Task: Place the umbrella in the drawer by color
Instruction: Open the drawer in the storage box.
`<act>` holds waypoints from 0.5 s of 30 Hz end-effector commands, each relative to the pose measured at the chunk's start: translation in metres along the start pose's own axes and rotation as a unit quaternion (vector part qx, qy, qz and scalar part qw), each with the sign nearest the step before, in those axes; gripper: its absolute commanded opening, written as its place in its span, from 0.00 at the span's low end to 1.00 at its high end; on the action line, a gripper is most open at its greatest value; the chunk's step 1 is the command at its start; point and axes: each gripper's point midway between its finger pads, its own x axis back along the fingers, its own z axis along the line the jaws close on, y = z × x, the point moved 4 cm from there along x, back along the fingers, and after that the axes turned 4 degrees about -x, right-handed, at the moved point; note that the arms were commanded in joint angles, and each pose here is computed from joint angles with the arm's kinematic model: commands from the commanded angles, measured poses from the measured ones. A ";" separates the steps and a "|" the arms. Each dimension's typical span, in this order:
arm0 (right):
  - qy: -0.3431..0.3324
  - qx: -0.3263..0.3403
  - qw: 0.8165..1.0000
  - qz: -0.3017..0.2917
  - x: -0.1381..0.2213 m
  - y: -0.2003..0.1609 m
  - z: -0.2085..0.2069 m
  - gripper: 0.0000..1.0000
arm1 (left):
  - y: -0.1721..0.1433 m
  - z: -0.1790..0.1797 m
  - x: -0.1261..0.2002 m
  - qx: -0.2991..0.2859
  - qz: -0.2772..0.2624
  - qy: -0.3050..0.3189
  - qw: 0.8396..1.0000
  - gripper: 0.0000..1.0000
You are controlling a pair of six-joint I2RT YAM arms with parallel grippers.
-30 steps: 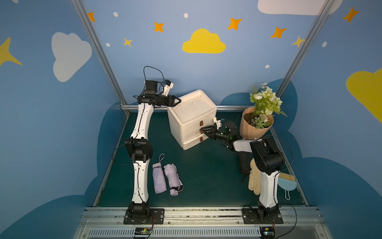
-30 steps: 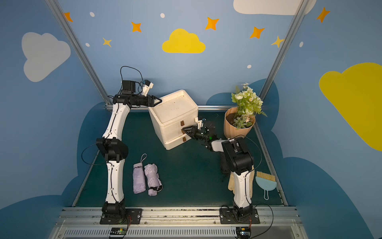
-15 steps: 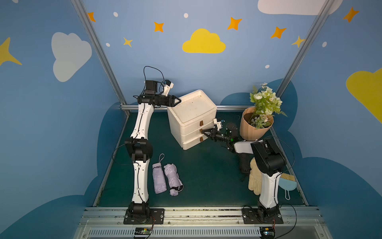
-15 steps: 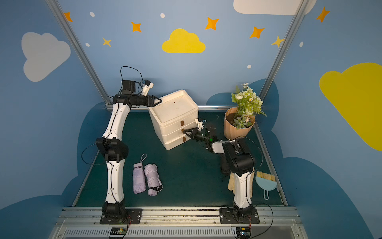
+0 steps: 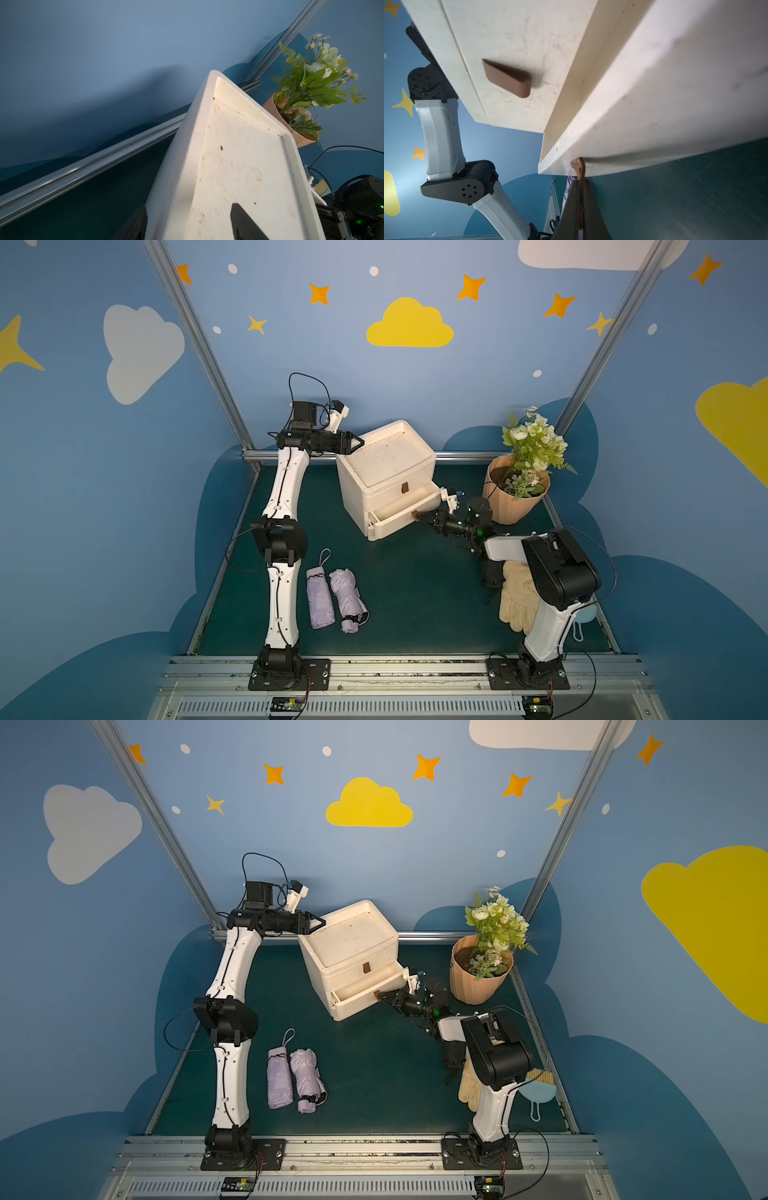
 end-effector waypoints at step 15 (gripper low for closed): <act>-0.065 0.036 0.996 0.049 0.050 -0.031 0.006 0.00 | -0.004 -0.014 -0.010 0.007 0.015 -0.008 1.000 0.67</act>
